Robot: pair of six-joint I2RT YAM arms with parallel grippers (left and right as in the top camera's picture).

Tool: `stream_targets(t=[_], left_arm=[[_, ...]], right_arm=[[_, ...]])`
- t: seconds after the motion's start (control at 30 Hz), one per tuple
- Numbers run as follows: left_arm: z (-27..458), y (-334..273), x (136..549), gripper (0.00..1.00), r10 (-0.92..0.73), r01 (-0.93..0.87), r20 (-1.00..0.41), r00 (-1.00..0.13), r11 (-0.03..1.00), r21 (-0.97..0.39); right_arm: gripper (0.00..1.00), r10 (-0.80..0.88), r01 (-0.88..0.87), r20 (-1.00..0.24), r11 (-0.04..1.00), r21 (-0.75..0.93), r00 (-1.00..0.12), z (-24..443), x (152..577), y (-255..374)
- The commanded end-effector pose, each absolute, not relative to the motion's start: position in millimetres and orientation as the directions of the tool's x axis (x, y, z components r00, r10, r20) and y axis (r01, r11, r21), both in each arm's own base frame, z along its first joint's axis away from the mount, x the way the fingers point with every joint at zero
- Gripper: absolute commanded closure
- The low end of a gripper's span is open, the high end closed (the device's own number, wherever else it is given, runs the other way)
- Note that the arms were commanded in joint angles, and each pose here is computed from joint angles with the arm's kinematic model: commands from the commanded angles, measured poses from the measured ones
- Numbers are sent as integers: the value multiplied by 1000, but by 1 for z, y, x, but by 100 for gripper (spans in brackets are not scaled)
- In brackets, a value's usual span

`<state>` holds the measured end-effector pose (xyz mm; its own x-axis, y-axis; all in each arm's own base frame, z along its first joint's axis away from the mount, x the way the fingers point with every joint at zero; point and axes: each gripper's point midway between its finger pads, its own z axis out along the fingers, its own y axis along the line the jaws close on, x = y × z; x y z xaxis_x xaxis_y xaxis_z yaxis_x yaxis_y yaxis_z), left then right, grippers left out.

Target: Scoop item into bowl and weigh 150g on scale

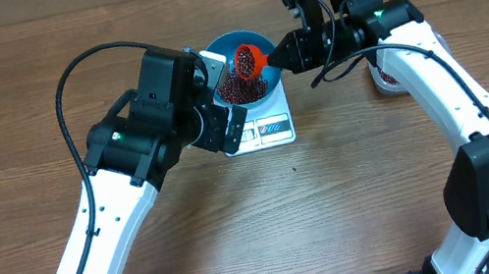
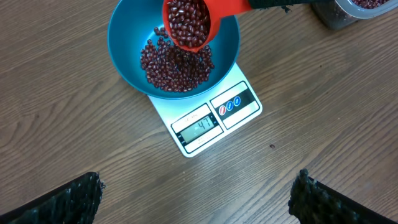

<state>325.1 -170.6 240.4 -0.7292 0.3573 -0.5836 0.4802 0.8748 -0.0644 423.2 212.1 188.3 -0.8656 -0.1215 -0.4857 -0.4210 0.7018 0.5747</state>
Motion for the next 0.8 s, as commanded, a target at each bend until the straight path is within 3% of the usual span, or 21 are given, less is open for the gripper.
stream_targets(t=[0.0, 0.6, 0.7, 0.77], left_arm=[[242, -172, 327, 0, 371, 498, -588, -719, 865, -64], [242, -172, 327, 0, 371, 498, -588, -719, 865, -64], [242, -172, 327, 0, 371, 498, -588, -719, 865, -64], [242, -172, 327, 0, 371, 498, -588, -719, 865, -64]], right_arm=[[96, -133, -461, -530, 692, 555, -837, 202, 430, 215], [96, -154, -487, -547, 687, 539, -823, 202, 430, 215], [96, -238, -588, -597, 634, 502, -766, 205, 422, 220], [96, -242, -584, -600, 657, 477, -762, 202, 425, 216]])
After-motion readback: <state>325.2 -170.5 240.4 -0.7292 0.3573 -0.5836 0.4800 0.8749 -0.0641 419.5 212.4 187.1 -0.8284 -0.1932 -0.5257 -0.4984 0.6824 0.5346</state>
